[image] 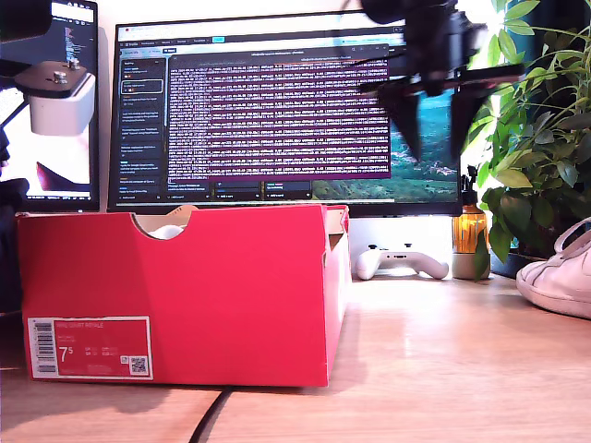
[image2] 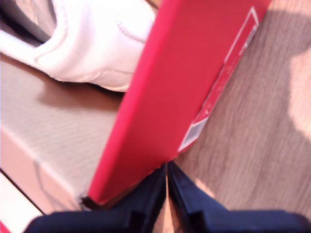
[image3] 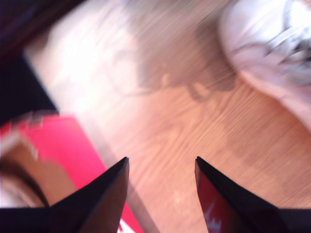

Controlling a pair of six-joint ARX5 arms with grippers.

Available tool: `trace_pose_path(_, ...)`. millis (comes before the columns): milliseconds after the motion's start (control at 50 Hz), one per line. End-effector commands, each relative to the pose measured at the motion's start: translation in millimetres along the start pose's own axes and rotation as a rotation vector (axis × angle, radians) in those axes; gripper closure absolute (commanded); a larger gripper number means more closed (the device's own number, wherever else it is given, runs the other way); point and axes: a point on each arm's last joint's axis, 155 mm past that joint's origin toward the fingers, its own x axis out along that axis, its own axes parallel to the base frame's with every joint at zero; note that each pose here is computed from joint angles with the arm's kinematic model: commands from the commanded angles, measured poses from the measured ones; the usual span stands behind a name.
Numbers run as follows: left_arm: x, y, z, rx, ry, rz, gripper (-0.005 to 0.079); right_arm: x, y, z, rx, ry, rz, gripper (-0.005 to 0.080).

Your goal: Pack the white shoes by picking the first shoe and placing it inside the red shoebox, left side, then picking and rotating the second shoe and placing it in the shoebox

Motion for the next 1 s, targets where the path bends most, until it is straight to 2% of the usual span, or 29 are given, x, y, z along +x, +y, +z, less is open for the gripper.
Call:
trace_pose_path(0,0,1,5,-0.001,-0.015,-0.004,0.0761,-24,-4,9,0.023,-0.041,0.035,0.0357)
trace_pose_path(200,0,-1,6,-0.001,-0.024,-0.014,0.0761,-30,-17,24,0.031,-0.105,0.006,0.0338)
trace_pose_path(360,0,-1,7,-0.001,-0.025,-0.016,0.0761,-14,-38,21,0.053,-0.074,-0.054,0.0324)
trace_pose_path(660,0,-1,7,-0.001,-0.026,-0.016,0.0761,10,-114,-1,0.233,-0.016,-0.225,0.0323)
trace_pose_path(980,0,-1,7,-0.001,-0.026,-0.016,0.0761,5,-193,-24,0.423,-0.005,-0.327,0.0323)
